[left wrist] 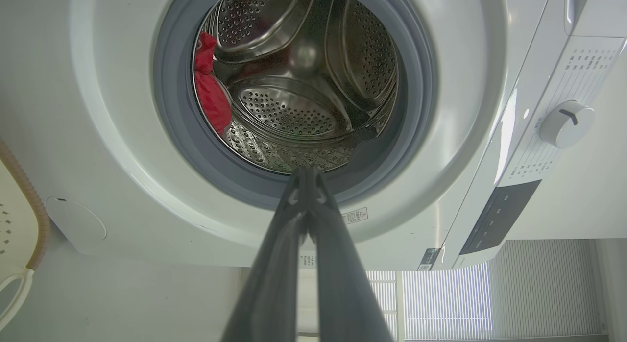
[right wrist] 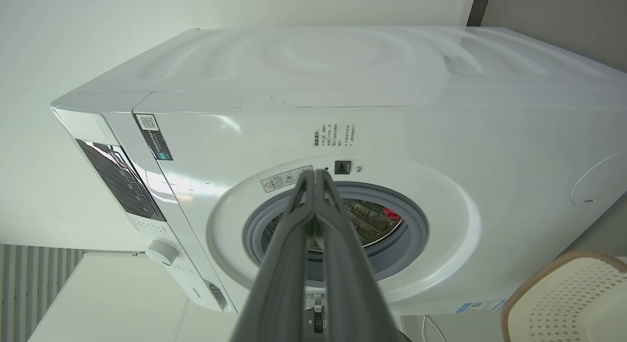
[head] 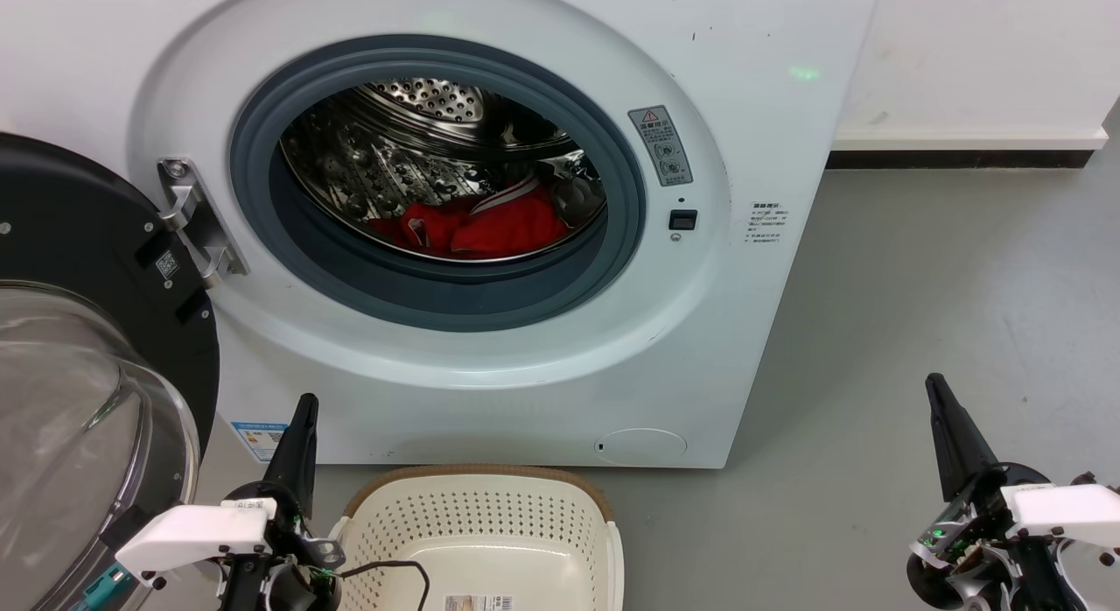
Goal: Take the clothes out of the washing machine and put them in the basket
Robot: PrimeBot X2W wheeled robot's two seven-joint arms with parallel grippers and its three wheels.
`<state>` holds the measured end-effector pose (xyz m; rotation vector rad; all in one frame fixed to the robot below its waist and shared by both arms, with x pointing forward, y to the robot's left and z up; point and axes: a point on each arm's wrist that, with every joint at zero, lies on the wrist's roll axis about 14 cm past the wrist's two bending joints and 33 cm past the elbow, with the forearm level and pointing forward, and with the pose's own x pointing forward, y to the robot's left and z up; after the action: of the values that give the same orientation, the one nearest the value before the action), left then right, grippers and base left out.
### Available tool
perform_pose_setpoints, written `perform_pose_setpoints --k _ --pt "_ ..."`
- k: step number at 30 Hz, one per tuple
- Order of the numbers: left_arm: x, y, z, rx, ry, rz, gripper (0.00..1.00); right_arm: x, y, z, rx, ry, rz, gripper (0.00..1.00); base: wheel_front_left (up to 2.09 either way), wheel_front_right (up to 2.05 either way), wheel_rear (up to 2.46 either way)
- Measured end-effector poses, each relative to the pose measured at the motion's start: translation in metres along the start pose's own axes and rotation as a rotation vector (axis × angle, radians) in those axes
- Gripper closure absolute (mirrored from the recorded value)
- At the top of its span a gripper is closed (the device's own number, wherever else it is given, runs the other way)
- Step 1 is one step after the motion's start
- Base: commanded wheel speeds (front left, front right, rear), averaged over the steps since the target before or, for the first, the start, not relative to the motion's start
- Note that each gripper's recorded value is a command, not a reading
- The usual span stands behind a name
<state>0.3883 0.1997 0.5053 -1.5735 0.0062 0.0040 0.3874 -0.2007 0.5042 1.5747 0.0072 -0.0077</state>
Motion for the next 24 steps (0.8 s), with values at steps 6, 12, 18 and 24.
perform_pose_setpoints --k 6,12,18,24 --pt "0.0000 0.0000 0.0000 0.000 0.000 0.000 1.00 0.0000 0.0000 0.0000 0.000 0.000 0.000 1.00 0.00 0.00 0.00" --pt "0.0000 0.0000 0.0000 0.000 0.000 0.000 1.00 0.0000 0.0000 0.0000 0.000 0.000 0.000 1.00 0.00 0.00 0.00" --pt "0.0000 0.0000 0.0000 0.000 0.000 0.000 1.00 0.0000 0.0000 0.0000 0.000 0.000 0.000 1.00 0.00 0.00 0.00" --pt "-0.0004 0.0015 -0.0002 0.000 0.000 0.005 0.00 -0.0005 -0.0014 0.0001 0.000 0.000 -0.004 0.00 0.00 0.00 0.00"
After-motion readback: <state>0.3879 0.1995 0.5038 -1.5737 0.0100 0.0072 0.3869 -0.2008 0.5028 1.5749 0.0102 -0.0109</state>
